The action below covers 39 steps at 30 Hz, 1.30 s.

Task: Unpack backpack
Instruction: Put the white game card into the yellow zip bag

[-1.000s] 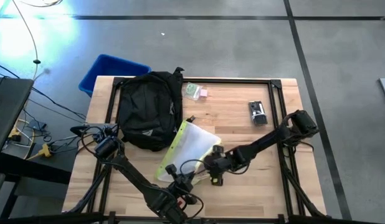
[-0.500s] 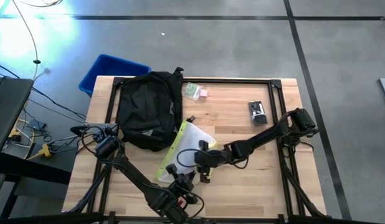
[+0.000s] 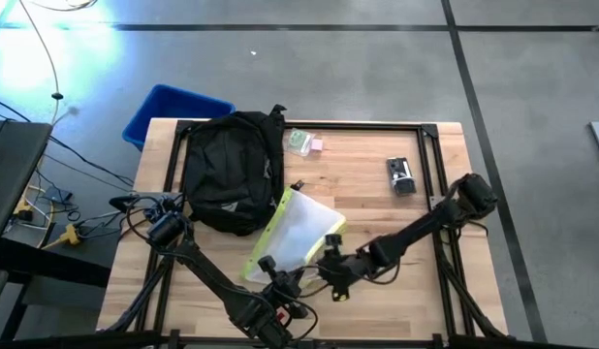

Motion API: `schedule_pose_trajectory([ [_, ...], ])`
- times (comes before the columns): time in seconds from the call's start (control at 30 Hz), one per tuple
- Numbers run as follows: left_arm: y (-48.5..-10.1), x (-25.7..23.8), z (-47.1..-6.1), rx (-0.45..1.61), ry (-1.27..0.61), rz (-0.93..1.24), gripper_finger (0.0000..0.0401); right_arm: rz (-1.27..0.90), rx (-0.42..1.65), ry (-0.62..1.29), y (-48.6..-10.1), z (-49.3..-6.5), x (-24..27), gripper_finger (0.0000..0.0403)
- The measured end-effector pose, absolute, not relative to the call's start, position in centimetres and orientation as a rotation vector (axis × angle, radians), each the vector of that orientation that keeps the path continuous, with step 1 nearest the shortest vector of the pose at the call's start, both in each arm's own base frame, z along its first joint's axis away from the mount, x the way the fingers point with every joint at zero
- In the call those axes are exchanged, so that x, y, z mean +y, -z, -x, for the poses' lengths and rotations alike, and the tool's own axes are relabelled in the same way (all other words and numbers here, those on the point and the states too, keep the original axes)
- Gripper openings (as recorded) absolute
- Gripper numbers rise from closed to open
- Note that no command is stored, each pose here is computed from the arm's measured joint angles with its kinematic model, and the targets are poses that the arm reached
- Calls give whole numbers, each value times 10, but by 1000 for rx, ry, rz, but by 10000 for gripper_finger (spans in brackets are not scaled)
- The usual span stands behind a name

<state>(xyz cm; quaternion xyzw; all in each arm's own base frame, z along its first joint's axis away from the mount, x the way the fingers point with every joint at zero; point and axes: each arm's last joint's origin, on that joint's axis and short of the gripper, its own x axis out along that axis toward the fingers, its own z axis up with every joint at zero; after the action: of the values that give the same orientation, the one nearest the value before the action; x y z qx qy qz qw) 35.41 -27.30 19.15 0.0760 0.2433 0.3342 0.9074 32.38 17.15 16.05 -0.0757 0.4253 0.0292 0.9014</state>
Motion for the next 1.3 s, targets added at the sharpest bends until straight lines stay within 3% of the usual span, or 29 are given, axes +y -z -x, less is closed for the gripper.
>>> schedule_pose_trajectory([
  [0.2, -192, -273, -354, 501, -690, -156, 0, 85, 1026, 67, -138, -320, 162, 125],
  [0.43, -192, -273, -354, 501, -690, -155, 0, 83, 1033, 142, -127, -325, 154, 126],
  [0.7, -191, -273, -354, 506, -687, -160, 0, -38, 1045, 81, -126, -329, 156, 126],
  [1.0, -192, -270, -357, 501, -695, -152, 0, -141, 793, -13, -138, -357, 154, 126],
  [1.3, -192, -270, -358, 499, -696, -148, 0, -183, 603, -123, -123, -389, 134, 126],
])
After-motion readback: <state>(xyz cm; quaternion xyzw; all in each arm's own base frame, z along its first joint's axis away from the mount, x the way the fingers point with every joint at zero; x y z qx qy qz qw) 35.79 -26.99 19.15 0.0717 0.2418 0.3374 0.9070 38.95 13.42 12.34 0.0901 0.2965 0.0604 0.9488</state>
